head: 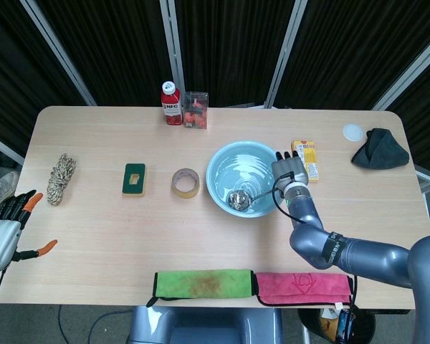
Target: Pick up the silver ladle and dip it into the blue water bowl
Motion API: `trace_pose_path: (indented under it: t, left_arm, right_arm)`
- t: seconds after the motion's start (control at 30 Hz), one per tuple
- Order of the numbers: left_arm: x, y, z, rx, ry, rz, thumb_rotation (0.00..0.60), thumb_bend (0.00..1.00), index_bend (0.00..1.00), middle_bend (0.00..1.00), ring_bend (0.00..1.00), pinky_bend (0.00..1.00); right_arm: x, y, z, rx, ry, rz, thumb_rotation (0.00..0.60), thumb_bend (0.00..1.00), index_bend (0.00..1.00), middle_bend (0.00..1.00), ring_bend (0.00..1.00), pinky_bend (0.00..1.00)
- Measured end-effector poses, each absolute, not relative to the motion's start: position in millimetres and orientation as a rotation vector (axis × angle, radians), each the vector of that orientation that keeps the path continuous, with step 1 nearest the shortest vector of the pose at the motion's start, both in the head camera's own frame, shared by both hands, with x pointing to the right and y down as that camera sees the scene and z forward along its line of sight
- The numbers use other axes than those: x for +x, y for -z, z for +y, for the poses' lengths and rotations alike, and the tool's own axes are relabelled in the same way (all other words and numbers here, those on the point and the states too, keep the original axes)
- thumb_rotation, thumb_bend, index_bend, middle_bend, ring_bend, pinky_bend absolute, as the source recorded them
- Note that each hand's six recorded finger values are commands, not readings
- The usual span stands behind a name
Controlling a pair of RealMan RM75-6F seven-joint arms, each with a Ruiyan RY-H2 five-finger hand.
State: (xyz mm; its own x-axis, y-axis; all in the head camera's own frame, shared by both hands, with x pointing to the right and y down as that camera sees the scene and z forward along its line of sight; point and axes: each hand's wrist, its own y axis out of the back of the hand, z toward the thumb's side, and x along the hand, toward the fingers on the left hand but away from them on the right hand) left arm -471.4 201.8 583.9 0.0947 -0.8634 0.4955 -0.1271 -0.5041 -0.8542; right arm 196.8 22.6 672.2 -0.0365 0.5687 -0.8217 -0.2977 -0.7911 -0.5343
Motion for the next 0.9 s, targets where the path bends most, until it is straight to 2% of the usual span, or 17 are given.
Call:
trace_pose_path:
  t: [0.47,0.7,0.9]
  left_arm:
    - [-469.9,-586.5,200.4,-1.736,1.467,0.973,0.378,0.19,0.0,0.0,0.0,0.0]
    - [-468.9,-585.2,201.2,-1.745,1.458,0.972,0.379,0.19,0.0,0.0,0.0,0.0]
    - [-467.5,-585.3,202.2,-1.752,1.452,0.966,0.371,0.19,0.0,0.0,0.0,0.0]
  right_arm:
    - [196.4,-688.9,23.1,-1.703,-1.908,-0.272,0.6,0.48,0.69,0.01,0.0,0.0]
    - [200.4,-688.2,25.9,-1.756,-1.911,-0.307,0.6,0.48,0.69,0.01,0.0,0.0]
    - [205.9,-676.1,17.3,-1.812,-1.907,-0.372,0.6,0.48,0.69,0.01,0.0,0.0]
